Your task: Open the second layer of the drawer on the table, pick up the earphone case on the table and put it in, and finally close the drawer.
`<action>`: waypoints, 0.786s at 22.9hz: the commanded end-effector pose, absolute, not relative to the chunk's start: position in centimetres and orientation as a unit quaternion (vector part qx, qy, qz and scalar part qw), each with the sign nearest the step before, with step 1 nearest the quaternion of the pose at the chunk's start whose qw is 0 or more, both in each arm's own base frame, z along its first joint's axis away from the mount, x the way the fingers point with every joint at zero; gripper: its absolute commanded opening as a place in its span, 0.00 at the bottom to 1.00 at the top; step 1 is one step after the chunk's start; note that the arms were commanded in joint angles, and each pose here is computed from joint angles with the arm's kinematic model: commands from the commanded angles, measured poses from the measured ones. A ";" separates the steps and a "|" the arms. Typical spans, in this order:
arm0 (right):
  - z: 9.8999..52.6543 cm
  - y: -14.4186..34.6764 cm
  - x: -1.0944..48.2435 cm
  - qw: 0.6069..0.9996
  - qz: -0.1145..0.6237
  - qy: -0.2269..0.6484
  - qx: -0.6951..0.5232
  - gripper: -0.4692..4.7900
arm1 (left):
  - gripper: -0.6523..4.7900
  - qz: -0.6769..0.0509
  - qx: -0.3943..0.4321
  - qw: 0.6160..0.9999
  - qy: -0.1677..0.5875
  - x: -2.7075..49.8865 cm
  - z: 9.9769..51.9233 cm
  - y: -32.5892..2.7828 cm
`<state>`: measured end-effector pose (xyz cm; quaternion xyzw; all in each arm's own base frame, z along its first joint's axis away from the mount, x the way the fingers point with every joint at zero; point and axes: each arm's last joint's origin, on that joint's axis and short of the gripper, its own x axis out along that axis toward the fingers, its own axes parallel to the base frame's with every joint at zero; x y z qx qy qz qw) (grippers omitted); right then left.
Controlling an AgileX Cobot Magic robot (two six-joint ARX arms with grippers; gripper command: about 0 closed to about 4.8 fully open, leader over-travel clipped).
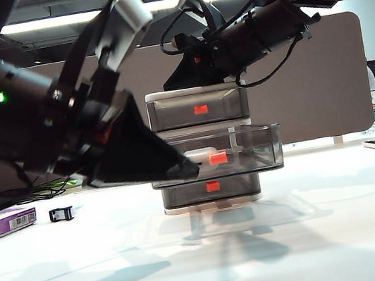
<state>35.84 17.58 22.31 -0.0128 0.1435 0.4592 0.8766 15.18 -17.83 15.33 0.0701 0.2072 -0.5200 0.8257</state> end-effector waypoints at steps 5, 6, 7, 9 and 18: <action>19.0 17.2 35.3 0.860 0.442 0.255 0.003 0.08 | 0.11 -0.562 0.026 0.800 0.209 19.5 16.9 -17.5; 19.0 17.2 35.3 0.860 0.442 0.255 0.003 0.08 | 0.11 -0.559 0.028 0.800 0.217 19.9 16.9 -17.5; 19.0 17.2 35.3 0.860 0.442 0.254 0.003 0.08 | 0.11 -0.556 0.044 0.800 0.221 20.5 16.9 -17.6; 19.0 17.2 35.2 0.860 0.442 0.256 0.003 0.08 | 0.11 -0.565 0.054 0.796 0.211 21.0 17.1 -17.9; 19.0 17.2 35.3 0.860 0.442 0.255 0.003 0.08 | 0.11 -0.514 0.084 0.827 0.210 21.7 16.6 -18.1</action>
